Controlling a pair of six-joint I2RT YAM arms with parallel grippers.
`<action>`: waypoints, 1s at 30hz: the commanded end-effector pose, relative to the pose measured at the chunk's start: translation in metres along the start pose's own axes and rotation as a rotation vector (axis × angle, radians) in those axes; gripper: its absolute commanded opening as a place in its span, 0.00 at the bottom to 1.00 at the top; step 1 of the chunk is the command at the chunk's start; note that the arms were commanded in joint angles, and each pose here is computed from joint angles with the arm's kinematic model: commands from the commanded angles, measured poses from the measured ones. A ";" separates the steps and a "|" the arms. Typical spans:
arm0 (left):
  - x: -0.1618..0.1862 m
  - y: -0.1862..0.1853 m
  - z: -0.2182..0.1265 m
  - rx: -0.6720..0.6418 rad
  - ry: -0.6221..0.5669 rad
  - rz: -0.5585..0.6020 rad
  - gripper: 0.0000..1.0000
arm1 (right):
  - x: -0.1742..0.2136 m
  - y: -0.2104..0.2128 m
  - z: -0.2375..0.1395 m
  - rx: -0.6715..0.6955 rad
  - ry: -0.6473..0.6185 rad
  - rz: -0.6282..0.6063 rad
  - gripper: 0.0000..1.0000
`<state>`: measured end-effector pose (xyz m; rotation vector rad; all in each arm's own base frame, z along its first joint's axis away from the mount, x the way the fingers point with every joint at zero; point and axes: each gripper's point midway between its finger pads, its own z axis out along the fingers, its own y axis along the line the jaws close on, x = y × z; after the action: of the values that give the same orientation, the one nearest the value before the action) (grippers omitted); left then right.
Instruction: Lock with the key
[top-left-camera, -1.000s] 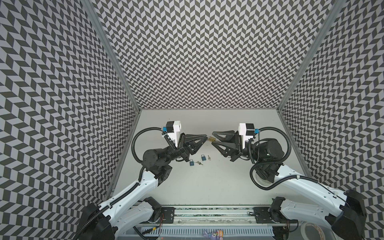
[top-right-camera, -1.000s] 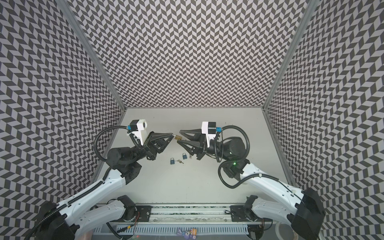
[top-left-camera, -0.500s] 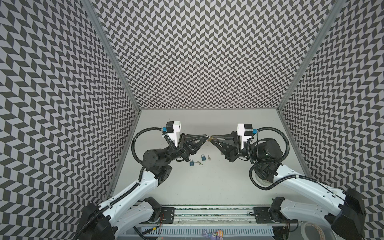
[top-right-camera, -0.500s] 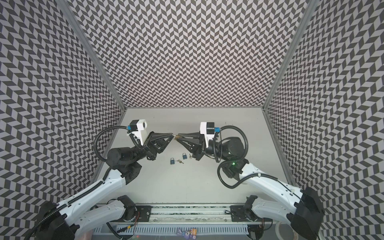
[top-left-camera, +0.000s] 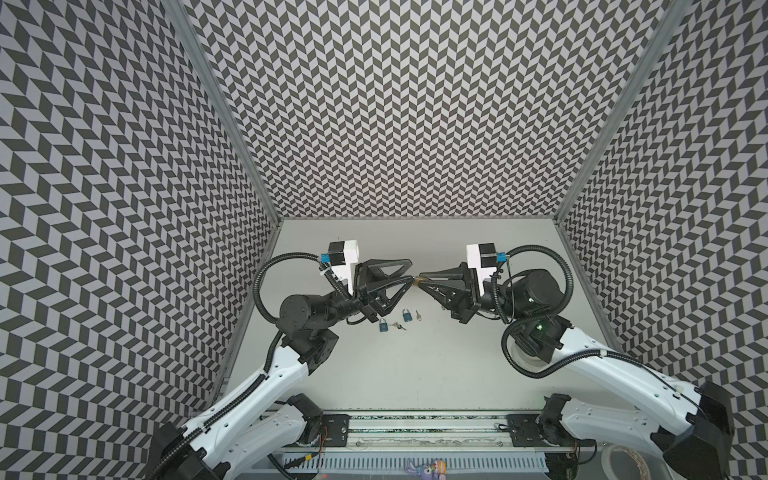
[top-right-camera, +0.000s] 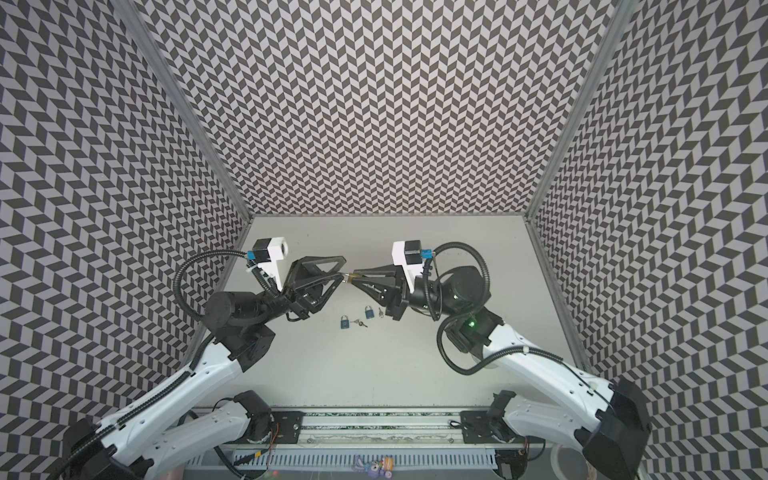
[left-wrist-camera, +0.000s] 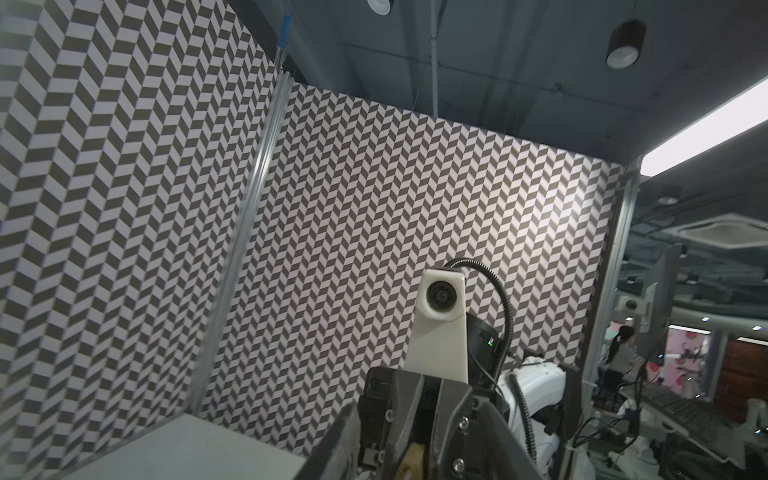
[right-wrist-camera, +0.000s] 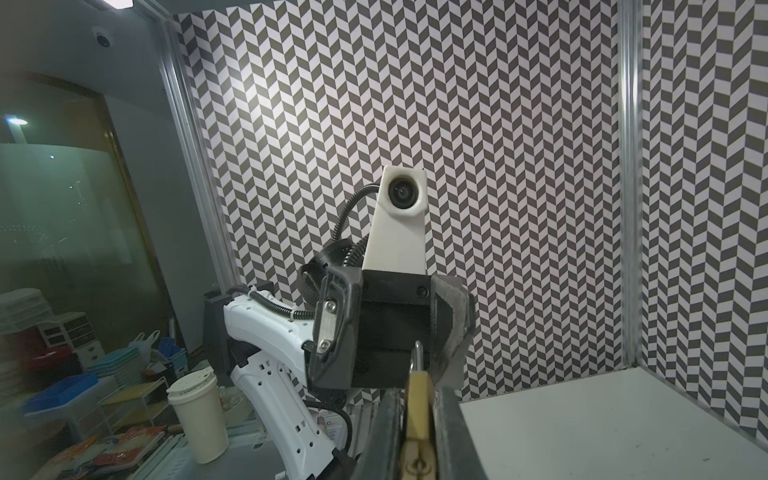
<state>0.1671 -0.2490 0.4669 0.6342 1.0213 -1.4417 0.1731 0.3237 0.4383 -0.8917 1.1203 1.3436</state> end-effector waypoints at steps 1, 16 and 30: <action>0.003 0.009 0.002 -0.093 0.100 0.108 0.51 | -0.004 0.012 -0.005 -0.069 0.104 -0.026 0.00; 0.037 0.008 0.009 0.001 0.304 0.123 0.51 | -0.007 0.011 -0.036 -0.119 0.247 0.019 0.00; 0.049 0.003 0.009 0.063 0.331 0.093 0.48 | -0.015 0.014 -0.043 -0.115 0.223 -0.013 0.00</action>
<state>0.1673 -0.2786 0.4306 0.9533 1.2023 -1.3024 0.1636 0.2835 0.4298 -1.1338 1.2972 1.3453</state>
